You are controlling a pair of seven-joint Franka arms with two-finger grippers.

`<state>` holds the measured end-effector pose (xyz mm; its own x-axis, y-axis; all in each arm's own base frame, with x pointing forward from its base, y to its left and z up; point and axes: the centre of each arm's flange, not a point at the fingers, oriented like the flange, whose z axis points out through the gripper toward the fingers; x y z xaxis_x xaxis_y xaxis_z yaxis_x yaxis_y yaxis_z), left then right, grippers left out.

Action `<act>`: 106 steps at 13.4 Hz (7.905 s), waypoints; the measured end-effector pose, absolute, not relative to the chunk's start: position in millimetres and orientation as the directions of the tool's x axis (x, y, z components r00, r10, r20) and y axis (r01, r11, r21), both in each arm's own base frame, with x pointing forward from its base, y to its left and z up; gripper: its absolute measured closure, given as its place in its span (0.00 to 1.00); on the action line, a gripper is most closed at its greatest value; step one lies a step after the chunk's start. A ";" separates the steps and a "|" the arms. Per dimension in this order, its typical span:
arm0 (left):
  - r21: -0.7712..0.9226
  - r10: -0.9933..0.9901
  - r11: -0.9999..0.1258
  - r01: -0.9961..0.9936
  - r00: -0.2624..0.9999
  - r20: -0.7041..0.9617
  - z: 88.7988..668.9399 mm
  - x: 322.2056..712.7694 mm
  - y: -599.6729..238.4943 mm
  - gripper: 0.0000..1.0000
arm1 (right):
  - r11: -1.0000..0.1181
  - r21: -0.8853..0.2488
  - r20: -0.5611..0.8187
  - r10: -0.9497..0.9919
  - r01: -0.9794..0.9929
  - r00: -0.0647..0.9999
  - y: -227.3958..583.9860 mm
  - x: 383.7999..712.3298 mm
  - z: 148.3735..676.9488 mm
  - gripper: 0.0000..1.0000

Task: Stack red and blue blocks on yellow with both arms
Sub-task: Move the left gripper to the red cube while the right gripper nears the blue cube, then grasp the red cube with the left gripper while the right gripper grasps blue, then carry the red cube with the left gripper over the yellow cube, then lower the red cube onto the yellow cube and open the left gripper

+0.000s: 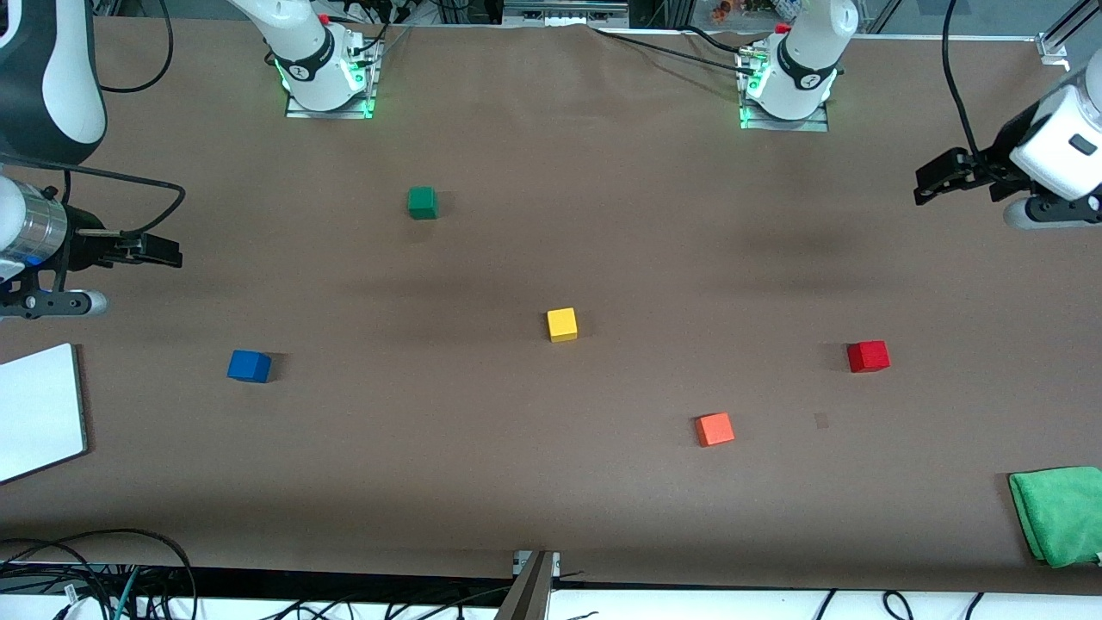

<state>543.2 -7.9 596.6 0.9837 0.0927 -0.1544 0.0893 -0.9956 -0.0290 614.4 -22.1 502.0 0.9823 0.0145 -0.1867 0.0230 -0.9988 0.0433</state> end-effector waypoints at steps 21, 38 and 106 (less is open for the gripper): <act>-0.080 0.138 -0.989 0.123 0.963 -0.230 389.6 637.7 58.6 0.00 | -0.999 0.050 -0.115 0.008 0.013 0.993 -29.6 630.2 495.3 0.00; -0.010 0.135 -0.991 0.135 0.987 -0.085 192.0 664.1 72.3 0.00 | -0.998 0.062 -0.086 0.002 0.007 0.996 -40.9 675.3 387.7 0.00; 0.113 0.140 -0.981 0.155 0.981 -0.133 243.0 610.2 -473.6 0.44 | -0.999 0.011 0.110 0.035 0.034 0.993 -0.9 681.2 278.1 0.44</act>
<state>610.2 -473.6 243.0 0.9812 0.1399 -0.1331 0.1552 -0.9814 0.1130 681.2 -0.9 278.1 0.9934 0.0347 0.1096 0.0338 -0.9994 0.0106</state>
